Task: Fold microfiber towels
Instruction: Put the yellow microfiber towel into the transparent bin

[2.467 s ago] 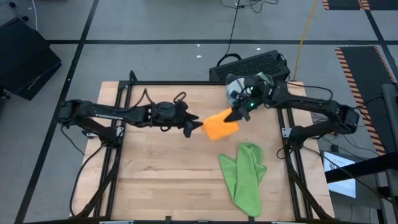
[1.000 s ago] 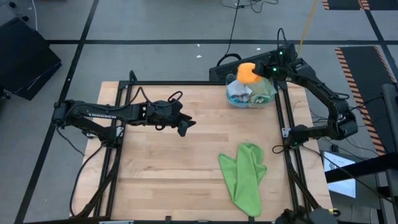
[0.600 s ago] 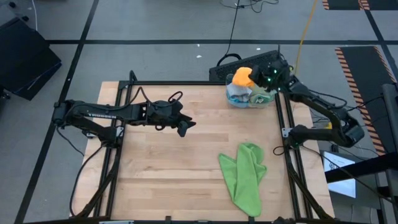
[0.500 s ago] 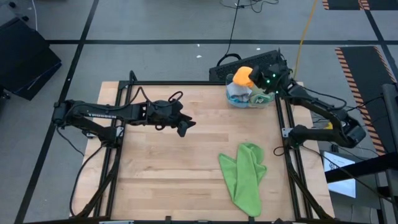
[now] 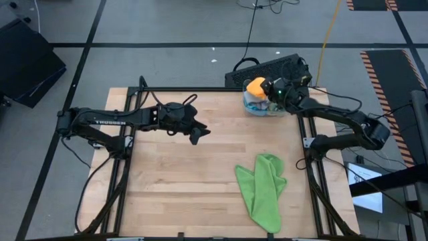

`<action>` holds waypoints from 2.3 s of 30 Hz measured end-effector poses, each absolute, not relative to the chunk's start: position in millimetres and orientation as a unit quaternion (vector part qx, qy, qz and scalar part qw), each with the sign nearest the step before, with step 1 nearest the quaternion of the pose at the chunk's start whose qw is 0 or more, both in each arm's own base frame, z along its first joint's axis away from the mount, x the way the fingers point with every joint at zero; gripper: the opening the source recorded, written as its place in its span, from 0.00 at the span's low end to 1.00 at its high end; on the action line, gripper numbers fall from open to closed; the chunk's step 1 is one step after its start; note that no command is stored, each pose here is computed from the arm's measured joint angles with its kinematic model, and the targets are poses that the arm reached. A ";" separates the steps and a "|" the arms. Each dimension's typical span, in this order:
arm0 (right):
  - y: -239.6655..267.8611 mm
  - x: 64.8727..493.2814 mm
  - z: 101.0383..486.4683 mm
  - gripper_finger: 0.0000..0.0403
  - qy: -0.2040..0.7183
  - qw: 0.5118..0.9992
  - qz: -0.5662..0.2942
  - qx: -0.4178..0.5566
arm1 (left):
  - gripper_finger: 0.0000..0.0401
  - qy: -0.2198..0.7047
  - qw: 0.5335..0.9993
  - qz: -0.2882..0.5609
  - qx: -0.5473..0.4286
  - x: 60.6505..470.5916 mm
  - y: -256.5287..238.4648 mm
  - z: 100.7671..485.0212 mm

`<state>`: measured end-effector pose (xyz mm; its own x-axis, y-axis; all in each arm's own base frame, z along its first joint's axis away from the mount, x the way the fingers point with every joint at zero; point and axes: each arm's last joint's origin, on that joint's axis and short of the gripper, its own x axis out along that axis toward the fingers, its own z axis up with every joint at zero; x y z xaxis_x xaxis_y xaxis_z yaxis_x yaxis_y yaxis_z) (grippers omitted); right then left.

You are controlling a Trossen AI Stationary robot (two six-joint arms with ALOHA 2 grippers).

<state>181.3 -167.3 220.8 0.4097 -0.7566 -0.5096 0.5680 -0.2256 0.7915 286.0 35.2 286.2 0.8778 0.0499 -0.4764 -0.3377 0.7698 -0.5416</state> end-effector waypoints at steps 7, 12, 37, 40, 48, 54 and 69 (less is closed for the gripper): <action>-162.6 186.8 211.9 0.26 -0.059 0.596 -0.531 0.600 | 0.48 0.226 0.918 0.097 -0.312 286.0 35.3 286.2; -159.6 178.7 213.6 0.37 -0.021 0.601 -0.528 0.600 | 0.48 0.228 0.917 0.092 -0.315 285.9 35.6 286.2; -166.1 155.0 239.9 0.39 0.147 0.679 -0.449 0.562 | 0.48 0.233 0.915 0.073 -0.320 285.9 34.8 286.3; -169.4 158.0 257.8 0.37 0.207 0.694 -0.438 0.532 | 0.48 0.233 0.915 0.073 -0.320 285.9 34.8 286.3; -175.8 160.3 275.9 0.29 0.406 0.687 -0.430 0.422 | 0.48 0.233 0.911 0.074 -0.332 286.1 33.3 286.3; -175.4 166.7 269.9 0.23 0.473 0.669 -0.376 0.432 | 0.48 0.234 0.906 0.072 -0.346 286.5 29.6 286.2; -205.9 179.9 292.6 0.39 0.505 0.683 -0.358 0.388 | 0.48 0.227 0.900 0.093 -0.359 287.1 26.2 286.0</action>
